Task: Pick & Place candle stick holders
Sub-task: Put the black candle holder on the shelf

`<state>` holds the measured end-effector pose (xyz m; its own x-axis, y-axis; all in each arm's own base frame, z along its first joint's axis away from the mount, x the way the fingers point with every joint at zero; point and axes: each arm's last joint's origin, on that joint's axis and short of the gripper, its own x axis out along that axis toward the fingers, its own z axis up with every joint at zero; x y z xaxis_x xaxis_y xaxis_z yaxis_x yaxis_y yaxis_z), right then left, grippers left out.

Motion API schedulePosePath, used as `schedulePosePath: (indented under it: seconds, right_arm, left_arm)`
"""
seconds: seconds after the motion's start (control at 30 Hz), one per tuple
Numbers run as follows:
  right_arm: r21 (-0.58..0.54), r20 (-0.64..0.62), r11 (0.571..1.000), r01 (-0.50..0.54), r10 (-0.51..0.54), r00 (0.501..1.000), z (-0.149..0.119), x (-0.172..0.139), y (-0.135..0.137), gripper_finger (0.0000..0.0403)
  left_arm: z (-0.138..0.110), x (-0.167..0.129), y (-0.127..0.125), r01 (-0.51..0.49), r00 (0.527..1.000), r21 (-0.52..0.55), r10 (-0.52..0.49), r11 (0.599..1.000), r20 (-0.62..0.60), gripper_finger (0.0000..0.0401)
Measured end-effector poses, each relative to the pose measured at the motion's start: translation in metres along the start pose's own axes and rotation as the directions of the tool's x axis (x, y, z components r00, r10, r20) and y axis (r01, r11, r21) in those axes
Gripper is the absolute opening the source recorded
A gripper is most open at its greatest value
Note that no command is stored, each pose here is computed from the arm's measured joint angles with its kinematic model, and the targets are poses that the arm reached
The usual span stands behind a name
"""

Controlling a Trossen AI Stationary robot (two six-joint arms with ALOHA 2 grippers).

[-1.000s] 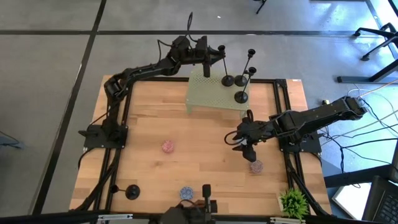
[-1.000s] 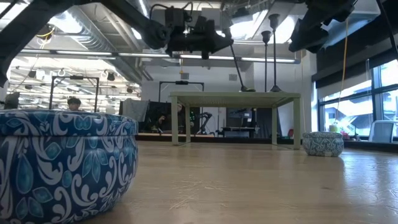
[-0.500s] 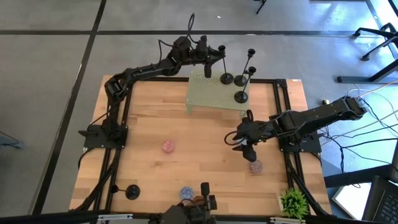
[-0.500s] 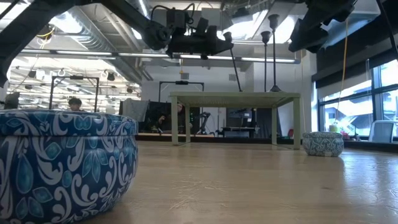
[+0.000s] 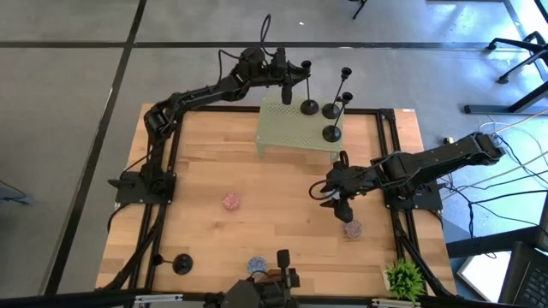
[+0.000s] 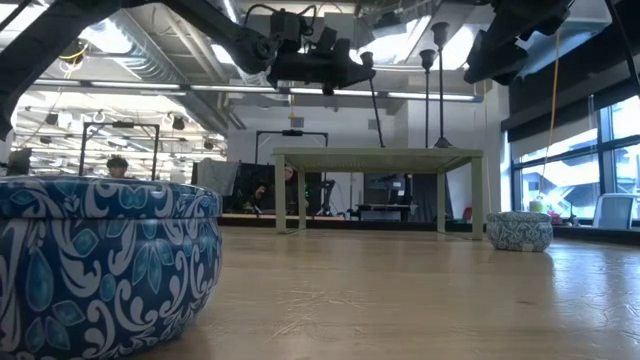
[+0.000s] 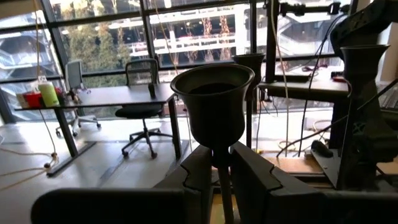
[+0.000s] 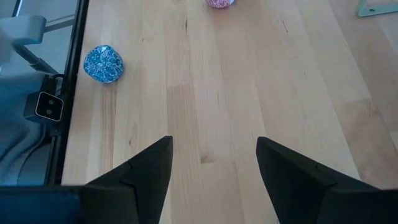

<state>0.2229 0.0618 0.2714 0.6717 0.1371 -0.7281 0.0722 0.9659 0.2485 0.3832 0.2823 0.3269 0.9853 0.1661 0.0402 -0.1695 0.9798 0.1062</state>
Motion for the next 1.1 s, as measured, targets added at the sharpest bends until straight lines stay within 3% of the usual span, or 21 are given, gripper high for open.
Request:
schedulePosePath:
  seconds: [0.63, 1.1]
  right_arm:
    - [-0.003, 0.0, 1.0, 0.0, 0.0, 1.0, 0.0, 0.0, 0.0, 0.0236]
    - [-0.002, 0.0, 1.0, 0.0, 0.0, 1.0, 0.0, 0.0, 0.0, 0.0236]
  left_arm:
    - [0.003, 0.006, -0.013, 0.022, 1.0, 0.08, -0.02, 0.997, -0.017, 0.0047]
    - [0.001, 0.006, -0.012, 0.018, 0.999, 0.069, -0.015, 0.997, -0.045, 0.0048]
